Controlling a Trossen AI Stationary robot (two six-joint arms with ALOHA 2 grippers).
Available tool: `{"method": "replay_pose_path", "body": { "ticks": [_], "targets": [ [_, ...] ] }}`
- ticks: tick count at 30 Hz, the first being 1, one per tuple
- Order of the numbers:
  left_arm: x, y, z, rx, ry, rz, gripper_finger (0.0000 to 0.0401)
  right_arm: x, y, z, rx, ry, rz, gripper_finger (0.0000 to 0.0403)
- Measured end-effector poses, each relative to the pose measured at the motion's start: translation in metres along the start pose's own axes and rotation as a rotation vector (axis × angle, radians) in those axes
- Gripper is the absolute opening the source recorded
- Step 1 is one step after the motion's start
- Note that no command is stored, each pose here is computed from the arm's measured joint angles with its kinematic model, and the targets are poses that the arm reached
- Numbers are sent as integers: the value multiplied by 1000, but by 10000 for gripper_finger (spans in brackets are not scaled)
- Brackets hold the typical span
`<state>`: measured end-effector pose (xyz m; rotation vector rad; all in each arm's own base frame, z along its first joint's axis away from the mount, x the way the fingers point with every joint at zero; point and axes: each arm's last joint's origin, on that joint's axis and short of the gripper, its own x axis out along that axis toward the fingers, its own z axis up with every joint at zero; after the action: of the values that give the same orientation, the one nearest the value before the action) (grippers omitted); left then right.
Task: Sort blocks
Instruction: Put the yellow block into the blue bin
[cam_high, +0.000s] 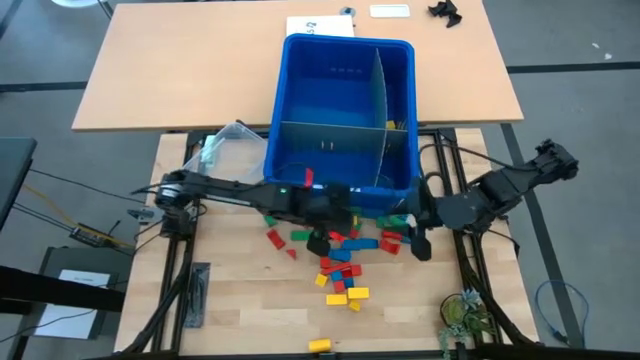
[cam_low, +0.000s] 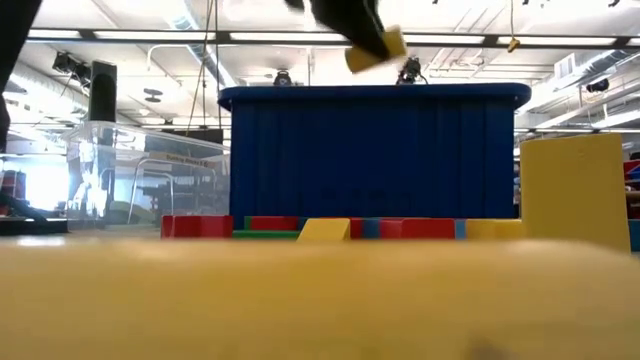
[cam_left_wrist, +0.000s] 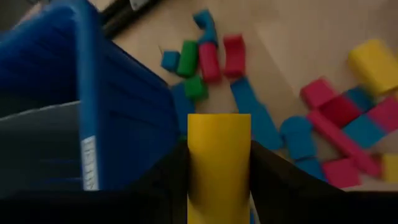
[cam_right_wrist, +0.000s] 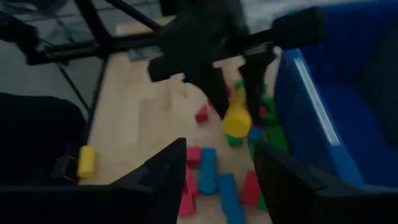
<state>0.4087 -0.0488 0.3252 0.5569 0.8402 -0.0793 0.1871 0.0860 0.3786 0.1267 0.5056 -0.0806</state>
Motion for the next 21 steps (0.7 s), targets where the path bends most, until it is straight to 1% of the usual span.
{"method": "replay_pose_path", "body": {
  "ticks": [3, 5, 9, 14, 18, 21],
  "targets": [
    [-27, 6, 4, -72, -73, 14, 140, 2, 11, 4, -70, -62, 18, 182],
    [-41, 9, 5, -117, -113, 4, 140, 8, 19, 7, -117, -98, 32, 180],
    [-52, 10, 7, -190, -168, -55, 143, 27, 27, 12, -240, -142, 20, 181],
    [-58, 7, 10, -255, -228, -192, 143, 45, 36, 20, -485, -221, 25, 188],
    [-58, 6, 10, -301, -244, -273, 143, 59, 41, 14, -726, -178, -1, 189],
    [-58, 7, 10, -333, -254, -319, 144, 72, 45, 7, -845, -129, -9, 190]
  ]
}}
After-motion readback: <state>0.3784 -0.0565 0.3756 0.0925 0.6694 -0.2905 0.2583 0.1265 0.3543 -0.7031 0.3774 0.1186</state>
